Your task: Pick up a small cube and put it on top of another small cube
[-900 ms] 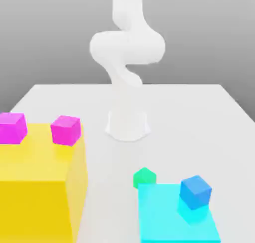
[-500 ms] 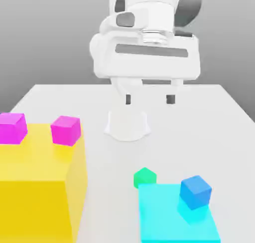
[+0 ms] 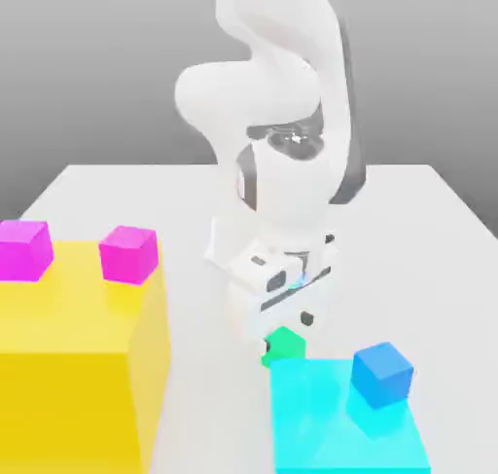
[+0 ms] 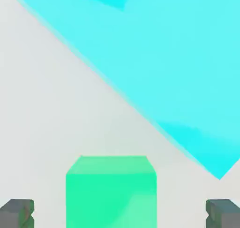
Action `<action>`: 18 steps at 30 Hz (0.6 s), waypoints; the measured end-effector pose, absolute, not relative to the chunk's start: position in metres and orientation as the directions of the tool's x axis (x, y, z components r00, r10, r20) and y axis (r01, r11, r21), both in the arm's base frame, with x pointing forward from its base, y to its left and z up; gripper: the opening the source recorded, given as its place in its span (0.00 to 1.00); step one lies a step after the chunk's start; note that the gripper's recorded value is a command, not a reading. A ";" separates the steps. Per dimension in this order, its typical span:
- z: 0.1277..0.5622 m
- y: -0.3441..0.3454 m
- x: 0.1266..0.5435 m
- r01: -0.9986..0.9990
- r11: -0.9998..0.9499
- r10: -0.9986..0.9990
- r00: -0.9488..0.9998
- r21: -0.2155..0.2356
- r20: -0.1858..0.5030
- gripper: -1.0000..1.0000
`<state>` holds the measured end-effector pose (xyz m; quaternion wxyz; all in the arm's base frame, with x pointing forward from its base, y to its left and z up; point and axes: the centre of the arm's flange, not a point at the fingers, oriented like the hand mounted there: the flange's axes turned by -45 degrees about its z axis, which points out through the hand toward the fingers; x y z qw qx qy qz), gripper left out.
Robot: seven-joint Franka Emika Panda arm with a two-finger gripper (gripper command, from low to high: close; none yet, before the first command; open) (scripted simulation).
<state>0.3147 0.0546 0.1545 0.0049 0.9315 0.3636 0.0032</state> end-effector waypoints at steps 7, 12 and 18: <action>0.125 0.052 0.308 0.680 -0.733 0.680 0.733 0.002 0.000 0.00; 0.125 0.052 0.308 0.680 -0.733 0.680 0.733 0.001 -0.001 0.00; 0.140 0.054 0.313 0.678 -0.735 0.678 0.735 0.008 0.002 0.00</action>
